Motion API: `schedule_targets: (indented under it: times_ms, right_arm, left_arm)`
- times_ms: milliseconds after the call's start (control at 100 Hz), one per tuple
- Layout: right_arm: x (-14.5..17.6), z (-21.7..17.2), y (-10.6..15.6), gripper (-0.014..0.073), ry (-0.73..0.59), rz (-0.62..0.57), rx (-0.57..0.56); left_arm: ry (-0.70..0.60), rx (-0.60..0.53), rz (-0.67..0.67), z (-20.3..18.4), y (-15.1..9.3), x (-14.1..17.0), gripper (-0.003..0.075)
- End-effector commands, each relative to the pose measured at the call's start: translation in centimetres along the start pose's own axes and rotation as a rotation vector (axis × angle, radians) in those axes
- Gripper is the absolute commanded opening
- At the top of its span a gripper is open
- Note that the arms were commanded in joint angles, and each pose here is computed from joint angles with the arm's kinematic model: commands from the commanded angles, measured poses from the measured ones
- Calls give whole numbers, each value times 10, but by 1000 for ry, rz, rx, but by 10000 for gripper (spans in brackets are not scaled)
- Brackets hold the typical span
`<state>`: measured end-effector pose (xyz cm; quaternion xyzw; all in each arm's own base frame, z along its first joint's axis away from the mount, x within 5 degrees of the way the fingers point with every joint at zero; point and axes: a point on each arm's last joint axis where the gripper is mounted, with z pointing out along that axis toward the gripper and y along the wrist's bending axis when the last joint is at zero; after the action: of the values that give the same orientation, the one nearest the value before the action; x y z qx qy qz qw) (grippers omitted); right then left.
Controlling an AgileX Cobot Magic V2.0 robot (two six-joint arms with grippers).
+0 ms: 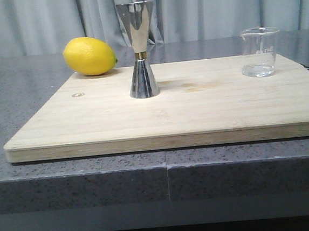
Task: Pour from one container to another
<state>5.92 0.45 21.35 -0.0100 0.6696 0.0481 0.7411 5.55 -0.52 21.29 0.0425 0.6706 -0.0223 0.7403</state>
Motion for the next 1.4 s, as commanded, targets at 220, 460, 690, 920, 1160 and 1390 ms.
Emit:
schedule_targets:
  times_ms: [220,460,690,920,1160,1390]
  right_arm:
    - [3,-5,-1,-69,-56,-33,16]
    - [5,-5,-3,-69,-37,-21,56]
    - [5,-5,-3,-69,-36,-32,56]
    - [5,-5,-3,-69,-31,-50,55]
    - [9,-5,-3,-69,13,-48,54]
    - [9,-5,-3,-69,13,-53,54]
  left_arm:
    - [-69,15,-12,-2,-1,0,-21]
    - [-69,15,-12,-2,-1,0,-21]
    - [-69,15,-12,-2,-1,0,-21]
    - [-69,15,-12,-2,-1,0,-21]
    - [-69,15,-12,-2,-1,0,-21]
    - [-69,15,-12,-2,-1,0,-21]
